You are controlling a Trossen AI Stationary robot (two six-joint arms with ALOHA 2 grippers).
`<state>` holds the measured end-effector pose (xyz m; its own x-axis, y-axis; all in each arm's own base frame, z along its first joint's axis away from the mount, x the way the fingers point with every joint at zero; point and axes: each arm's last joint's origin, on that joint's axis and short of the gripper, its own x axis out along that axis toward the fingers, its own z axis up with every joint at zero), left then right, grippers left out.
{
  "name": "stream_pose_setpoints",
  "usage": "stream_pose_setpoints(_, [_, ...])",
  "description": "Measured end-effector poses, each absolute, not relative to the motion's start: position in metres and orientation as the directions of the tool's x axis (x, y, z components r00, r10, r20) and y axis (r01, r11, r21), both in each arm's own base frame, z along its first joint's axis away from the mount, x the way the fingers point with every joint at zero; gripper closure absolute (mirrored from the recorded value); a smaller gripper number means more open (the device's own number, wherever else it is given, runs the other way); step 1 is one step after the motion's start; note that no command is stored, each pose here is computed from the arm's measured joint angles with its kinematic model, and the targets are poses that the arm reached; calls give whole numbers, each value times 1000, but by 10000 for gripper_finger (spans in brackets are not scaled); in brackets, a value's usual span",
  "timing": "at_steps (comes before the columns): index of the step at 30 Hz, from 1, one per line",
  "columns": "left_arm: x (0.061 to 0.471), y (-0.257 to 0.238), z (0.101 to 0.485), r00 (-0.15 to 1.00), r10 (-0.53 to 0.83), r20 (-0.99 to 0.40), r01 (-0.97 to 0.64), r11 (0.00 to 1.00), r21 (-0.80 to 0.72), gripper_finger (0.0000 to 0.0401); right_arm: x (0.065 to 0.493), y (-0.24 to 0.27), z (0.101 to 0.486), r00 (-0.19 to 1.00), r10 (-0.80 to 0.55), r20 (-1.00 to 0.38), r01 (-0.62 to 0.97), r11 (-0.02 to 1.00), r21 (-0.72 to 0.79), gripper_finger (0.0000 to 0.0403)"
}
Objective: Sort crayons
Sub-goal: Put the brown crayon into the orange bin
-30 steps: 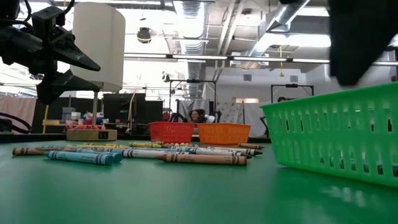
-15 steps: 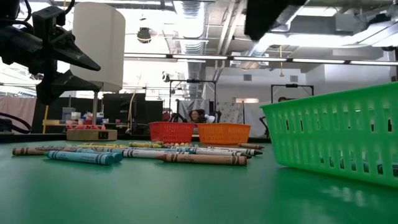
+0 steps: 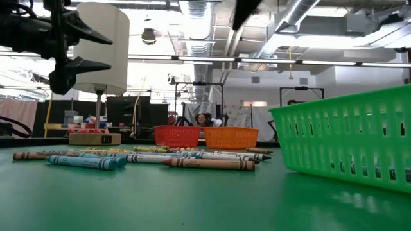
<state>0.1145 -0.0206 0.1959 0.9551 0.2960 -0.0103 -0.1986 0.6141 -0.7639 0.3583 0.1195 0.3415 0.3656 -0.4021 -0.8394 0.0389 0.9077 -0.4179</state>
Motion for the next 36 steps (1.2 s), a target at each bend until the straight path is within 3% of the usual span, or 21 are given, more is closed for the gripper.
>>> stream_pose_setpoints(5, [115,-17,196,943,334,-7,-220,605,-766,186,356,102,339,276,-440,-855,-22,886,-463,326])
stream_pose_setpoints(9, [116,-18,196,960,279,-7,-179,597,-782,186,356,95,338,257,-447,-857,-98,870,-483,326])
stream_pose_setpoints(18, [116,-21,195,984,177,-17,-129,650,-749,186,362,70,342,254,-456,-853,52,887,-459,326])
stream_pose_setpoints(30, [116,-21,190,981,182,-65,-168,638,-751,186,375,66,348,380,-420,-824,-41,882,-469,326])
stream_pose_setpoints(33, [116,-20,193,978,203,-41,-162,629,-760,186,372,68,368,495,-325,-805,-126,890,-437,326])
stream_pose_setpoints(36, [116,-20,197,979,202,-3,-130,620,-774,186,348,65,409,606,-246,-757,-106,917,-383,326])
